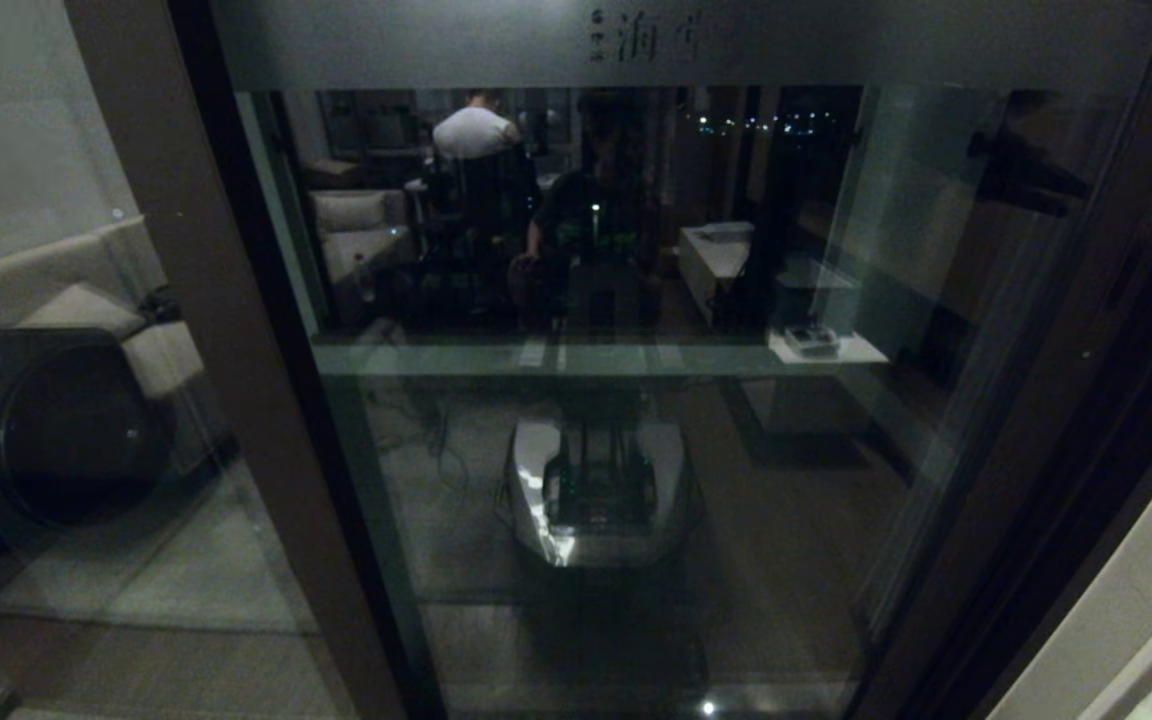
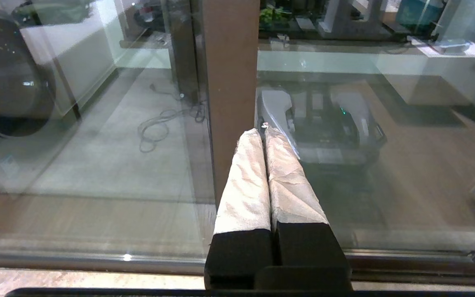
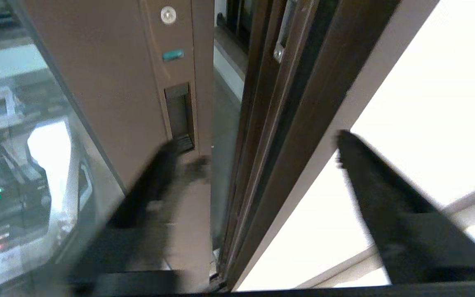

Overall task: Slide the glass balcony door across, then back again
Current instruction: Close the slid door

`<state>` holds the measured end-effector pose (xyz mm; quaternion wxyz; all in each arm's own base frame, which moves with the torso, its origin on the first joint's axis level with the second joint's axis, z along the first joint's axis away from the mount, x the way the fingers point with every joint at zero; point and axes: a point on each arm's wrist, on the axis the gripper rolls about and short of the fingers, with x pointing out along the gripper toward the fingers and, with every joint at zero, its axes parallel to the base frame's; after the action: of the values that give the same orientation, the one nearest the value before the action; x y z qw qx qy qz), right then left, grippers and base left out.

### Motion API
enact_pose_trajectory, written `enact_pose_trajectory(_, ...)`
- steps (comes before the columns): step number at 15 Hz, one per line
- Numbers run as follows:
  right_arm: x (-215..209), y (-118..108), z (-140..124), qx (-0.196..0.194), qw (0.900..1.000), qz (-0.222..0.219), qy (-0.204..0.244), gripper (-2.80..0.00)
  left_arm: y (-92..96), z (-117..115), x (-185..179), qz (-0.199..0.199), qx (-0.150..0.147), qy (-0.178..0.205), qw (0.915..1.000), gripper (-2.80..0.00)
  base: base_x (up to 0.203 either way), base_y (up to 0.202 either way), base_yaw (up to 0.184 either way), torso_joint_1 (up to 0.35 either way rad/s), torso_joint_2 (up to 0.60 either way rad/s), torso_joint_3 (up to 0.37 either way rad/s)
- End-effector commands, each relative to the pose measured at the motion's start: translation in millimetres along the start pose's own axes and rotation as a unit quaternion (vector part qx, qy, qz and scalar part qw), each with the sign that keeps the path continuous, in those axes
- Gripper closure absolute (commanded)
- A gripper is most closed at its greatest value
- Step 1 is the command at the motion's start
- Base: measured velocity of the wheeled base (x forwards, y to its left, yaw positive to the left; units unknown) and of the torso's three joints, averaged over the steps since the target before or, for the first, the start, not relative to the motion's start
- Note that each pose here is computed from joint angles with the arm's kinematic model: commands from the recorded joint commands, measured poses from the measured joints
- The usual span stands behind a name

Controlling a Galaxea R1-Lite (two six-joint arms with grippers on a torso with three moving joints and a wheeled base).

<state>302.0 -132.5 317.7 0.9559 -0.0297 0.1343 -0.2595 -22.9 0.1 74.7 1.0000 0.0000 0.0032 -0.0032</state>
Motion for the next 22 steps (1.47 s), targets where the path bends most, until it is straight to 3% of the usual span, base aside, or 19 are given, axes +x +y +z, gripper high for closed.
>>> enact_pose_trajectory(1,13.5,3.9,-2.9,-0.002,1.000,0.003,0.008,0.00,0.0,0.0,0.0,0.000,0.000,0.000,1.0000,0.00,0.000,0.000,0.000,0.000,0.00,0.000)
enact_pose_trajectory(9,43.6,34.7,-18.4,-0.002,0.999,0.032,0.037,0.00,0.0,-0.4,0.1,0.000,0.000,0.001,1.0000,0.00,0.000,0.000,0.000,0.000,0.00,0.000)
enact_pose_trajectory(15,69.0,39.6,-17.3,0.036,0.998,0.029,0.032,0.00,0.0,-0.2,0.0,0.000,0.000,0.000,1.0000,0.00,0.000,0.000,0.000,0.000,0.00,0.000)
enact_pose_trajectory(22,81.5,41.5,-19.4,0.046,0.998,0.028,0.033,0.00,0.0,-0.3,0.0,0.000,0.000,0.000,1.0000,0.00,0.000,0.000,0.000,0.000,0.00,0.000)
